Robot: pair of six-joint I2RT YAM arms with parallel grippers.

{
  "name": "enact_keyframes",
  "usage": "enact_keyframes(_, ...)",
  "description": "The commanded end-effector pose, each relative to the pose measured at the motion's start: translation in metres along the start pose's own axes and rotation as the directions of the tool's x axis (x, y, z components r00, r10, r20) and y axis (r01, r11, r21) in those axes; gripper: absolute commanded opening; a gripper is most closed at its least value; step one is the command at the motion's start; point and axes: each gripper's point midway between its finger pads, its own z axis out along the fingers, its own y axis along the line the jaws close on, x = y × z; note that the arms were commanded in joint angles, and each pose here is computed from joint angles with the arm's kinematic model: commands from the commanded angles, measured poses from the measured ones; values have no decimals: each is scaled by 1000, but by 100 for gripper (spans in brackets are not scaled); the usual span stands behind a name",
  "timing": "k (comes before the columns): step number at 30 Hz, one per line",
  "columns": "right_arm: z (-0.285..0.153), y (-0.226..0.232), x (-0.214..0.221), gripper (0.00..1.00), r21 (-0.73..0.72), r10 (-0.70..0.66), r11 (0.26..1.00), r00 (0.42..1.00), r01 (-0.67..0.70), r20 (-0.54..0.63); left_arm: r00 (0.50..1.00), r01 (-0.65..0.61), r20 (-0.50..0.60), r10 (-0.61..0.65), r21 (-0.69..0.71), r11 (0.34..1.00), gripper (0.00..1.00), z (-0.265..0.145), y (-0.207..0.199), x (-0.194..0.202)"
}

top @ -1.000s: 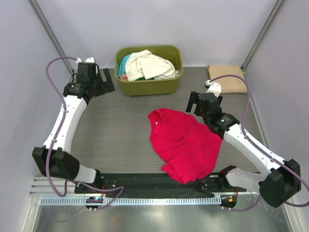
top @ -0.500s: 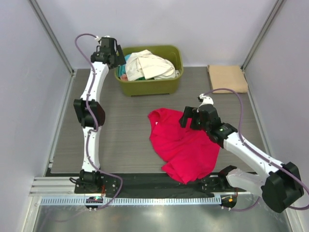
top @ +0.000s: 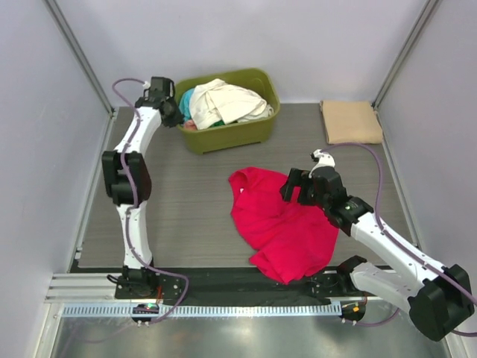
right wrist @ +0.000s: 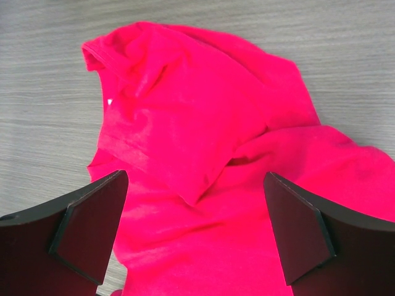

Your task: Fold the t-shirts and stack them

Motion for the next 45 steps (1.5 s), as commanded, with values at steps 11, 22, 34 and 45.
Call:
enact_keyframes(11, 30, 19, 6, 97, -51, 29, 998, 998, -31, -53, 676, 731, 305, -671, -163, 662, 0, -189, 240, 71)
enact_keyframes(22, 32, 24, 21, 95, -72, 51, 996, 995, -57, -87, 215, 877, 544, -811, 259, 406, 0, -240, 277, 57)
enact_keyframes(34, 20, 10, 26, 95, -21, 51, 998, 996, -53, -79, 288, 873, 446, -847, 240, 424, 0, -135, 259, -36)
enact_keyframes(45, 23, 5, 25, 96, 25, 18, 1000, 995, -16, -99, 618, 705, 271, -738, 226, 672, 88, -138, 172, -66)
